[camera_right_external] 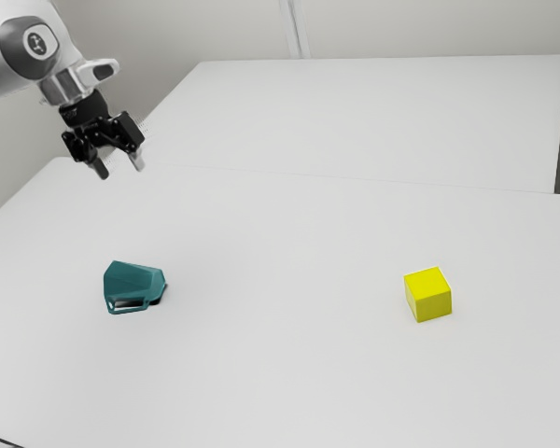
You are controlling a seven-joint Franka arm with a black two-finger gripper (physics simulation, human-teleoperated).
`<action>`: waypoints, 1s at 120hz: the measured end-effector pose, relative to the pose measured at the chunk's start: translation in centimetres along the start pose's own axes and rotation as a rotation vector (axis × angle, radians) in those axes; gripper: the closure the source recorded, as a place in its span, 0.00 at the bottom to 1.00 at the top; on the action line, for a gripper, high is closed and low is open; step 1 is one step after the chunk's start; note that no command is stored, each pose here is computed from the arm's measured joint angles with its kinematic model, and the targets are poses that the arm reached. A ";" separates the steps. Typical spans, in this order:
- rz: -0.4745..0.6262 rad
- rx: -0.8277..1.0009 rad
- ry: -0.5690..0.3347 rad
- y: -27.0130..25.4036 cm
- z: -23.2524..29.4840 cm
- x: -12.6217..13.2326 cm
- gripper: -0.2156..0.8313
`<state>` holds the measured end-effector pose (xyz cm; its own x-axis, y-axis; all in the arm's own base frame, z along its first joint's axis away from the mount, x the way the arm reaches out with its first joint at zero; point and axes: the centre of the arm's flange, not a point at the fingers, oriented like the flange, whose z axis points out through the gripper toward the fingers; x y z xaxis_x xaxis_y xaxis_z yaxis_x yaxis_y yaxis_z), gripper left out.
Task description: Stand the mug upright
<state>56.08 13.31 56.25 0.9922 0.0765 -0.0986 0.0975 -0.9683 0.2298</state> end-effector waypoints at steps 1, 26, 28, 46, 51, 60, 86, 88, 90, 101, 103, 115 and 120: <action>-0.007 -0.010 -0.002 -0.5 0.1 -0.1 0.21; -0.118 -0.241 0.000 -11.0 2.9 -2.0 0.21; -0.122 -0.260 0.001 -11.8 3.2 -2.2 0.21; -0.132 -0.398 0.023 -16.8 6.7 -3.0 0.21; -0.126 -0.427 0.026 -17.6 8.2 -2.9 0.21; -0.119 -0.459 0.033 -19.3 10.4 -2.7 0.21; -0.099 -0.499 0.052 -22.6 15.8 -2.7 0.21; -0.097 -0.500 0.055 -22.9 16.1 -2.7 0.21; -0.095 -0.502 0.060 -23.1 16.4 -2.6 0.21; -0.080 -0.524 0.085 -23.8 18.3 -2.1 0.21; -0.077 -0.529 0.088 -23.8 18.6 -2.0 0.21; -0.065 -0.568 0.095 -23.7 20.5 -2.7 0.21; -0.060 -0.582 0.095 -23.6 21.2 -3.0 0.21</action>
<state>49.12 30.91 30.56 0.9836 0.1738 -0.0473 0.1538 -0.6738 0.7227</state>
